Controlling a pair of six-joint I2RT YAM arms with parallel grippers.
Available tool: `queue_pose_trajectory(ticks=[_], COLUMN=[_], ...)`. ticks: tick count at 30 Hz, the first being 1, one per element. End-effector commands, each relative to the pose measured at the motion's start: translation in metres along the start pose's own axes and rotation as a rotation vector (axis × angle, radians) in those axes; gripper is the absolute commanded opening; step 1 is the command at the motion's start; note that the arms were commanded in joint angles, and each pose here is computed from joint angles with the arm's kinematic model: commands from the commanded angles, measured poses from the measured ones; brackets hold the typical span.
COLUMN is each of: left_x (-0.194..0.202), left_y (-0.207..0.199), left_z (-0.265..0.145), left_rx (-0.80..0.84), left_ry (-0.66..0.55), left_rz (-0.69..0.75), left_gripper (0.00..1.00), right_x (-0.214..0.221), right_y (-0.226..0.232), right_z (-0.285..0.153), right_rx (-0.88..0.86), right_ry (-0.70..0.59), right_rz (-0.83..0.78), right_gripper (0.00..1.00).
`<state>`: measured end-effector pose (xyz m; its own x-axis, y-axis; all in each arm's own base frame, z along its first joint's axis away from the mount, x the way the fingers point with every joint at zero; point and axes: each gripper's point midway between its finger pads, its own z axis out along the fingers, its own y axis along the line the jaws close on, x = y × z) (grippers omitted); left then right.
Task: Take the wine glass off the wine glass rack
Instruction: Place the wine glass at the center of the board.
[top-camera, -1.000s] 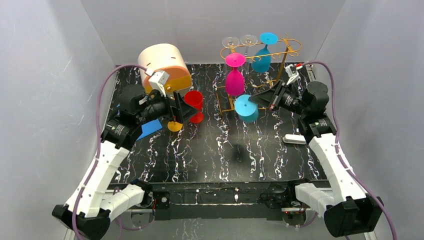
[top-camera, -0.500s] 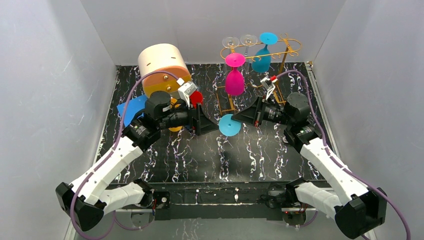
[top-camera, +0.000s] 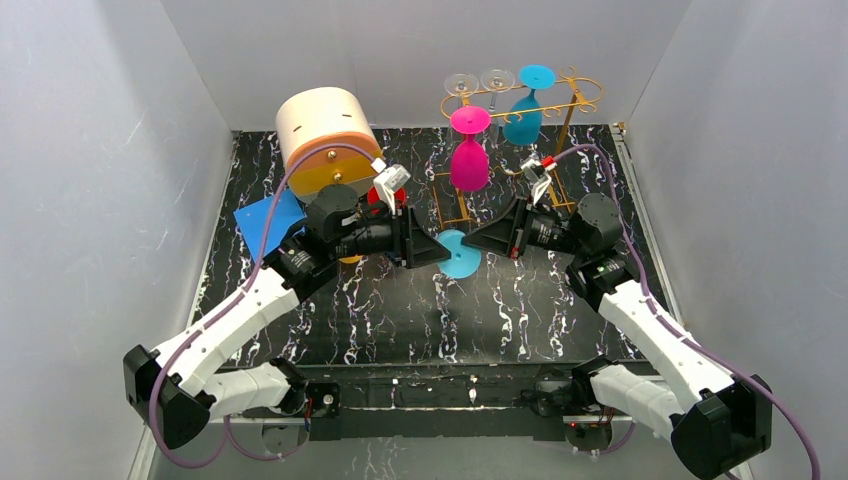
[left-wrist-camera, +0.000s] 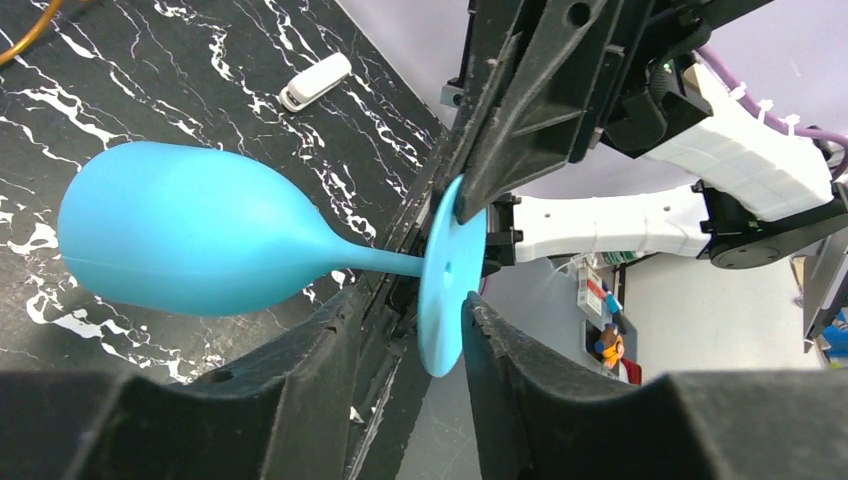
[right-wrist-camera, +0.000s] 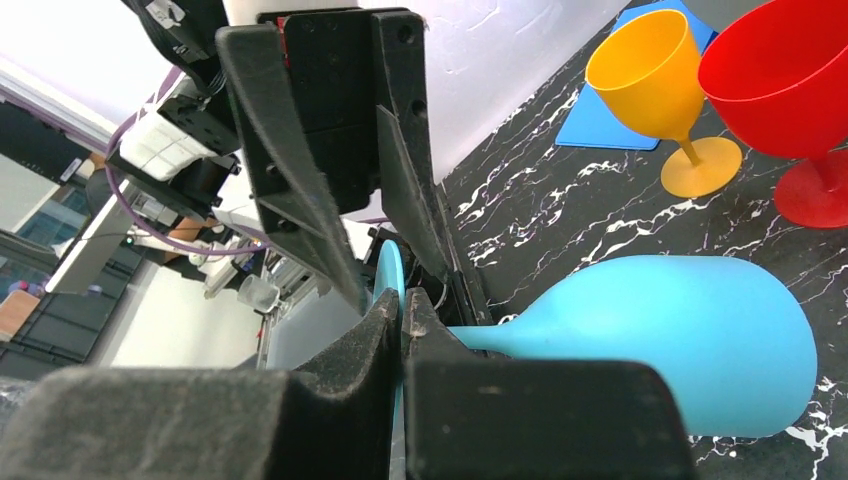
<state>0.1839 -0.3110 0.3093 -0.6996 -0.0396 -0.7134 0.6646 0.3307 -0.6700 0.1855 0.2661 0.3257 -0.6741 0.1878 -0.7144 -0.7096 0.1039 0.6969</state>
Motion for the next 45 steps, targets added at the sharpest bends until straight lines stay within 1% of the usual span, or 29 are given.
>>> queue_pose_trajectory(ticks=[1, 4, 10, 11, 12, 13, 15, 18, 19, 21, 24, 28, 33, 37, 43, 45], left_x=[0.001, 0.001, 0.005, 0.005, 0.005, 0.004, 0.004, 0.007, 0.008, 0.009, 0.008, 0.006, 0.006, 0.007, 0.003, 0.000], left_y=[-0.004, -0.009, -0.009, -0.010, -0.010, -0.011, -0.011, -0.007, -0.007, -0.006, -0.008, -0.009, -0.010, -0.009, -0.012, -0.014], left_z=[0.006, 0.009, 0.013, 0.013, 0.013, 0.013, 0.012, 0.009, 0.007, 0.004, 0.000, -0.004, -0.006, -0.006, -0.004, -0.003], left_rx=[0.017, 0.038, 0.048, 0.049, 0.052, 0.054, 0.051, 0.031, 0.026, 0.019, 0.020, 0.017, 0.019, 0.019, 0.029, 0.039], left_ry=[-0.006, 0.006, 0.026, 0.028, 0.029, 0.028, 0.029, 0.040, 0.045, 0.052, 0.045, 0.029, 0.022, 0.025, 0.013, 0.005], left_rz=[0.003, 0.009, 0.016, 0.021, 0.024, 0.030, 0.045, 0.076, 0.086, 0.113, 0.141, 0.169, 0.191, 0.193, 0.190, 0.190], left_gripper=[0.36, 0.26, 0.02, 0.00, 0.00, 0.00, 0.00, 0.00, 0.00, 0.00, 0.00, 0.00, 0.00, 0.00, 0.00, 0.00], right_x=[-0.003, -0.002, -0.002, -0.002, -0.002, -0.001, 0.000, 0.000, 0.000, 0.004, 0.013, 0.028, 0.049, 0.054, 0.058, 0.059], right_y=[0.022, 0.020, 0.019, 0.018, 0.018, 0.017, 0.017, 0.014, 0.014, 0.010, 0.010, 0.006, 0.009, 0.016, 0.016, 0.010], right_z=[-0.002, -0.002, -0.002, -0.002, -0.002, -0.002, -0.003, -0.005, -0.006, -0.009, -0.014, -0.020, -0.024, -0.020, -0.008, -0.003], right_rx=[-0.082, -0.078, -0.076, -0.075, -0.073, -0.072, -0.069, -0.048, -0.043, -0.031, -0.045, -0.056, -0.105, -0.135, -0.158, -0.149], right_ry=[-0.001, -0.001, -0.011, -0.012, -0.013, -0.014, -0.016, -0.033, -0.043, -0.059, -0.070, -0.066, -0.035, -0.041, -0.039, -0.039], right_rz=[-0.067, -0.059, -0.062, -0.061, -0.062, -0.062, -0.070, -0.089, -0.098, -0.107, -0.134, -0.130, -0.127, -0.144, -0.089, -0.062], right_gripper=[0.01, 0.01, 0.01, 0.01, 0.01, 0.06, 0.19, 0.46, 0.52, 0.61, 0.67, 0.70, 0.70, 0.69, 0.64, 0.58])
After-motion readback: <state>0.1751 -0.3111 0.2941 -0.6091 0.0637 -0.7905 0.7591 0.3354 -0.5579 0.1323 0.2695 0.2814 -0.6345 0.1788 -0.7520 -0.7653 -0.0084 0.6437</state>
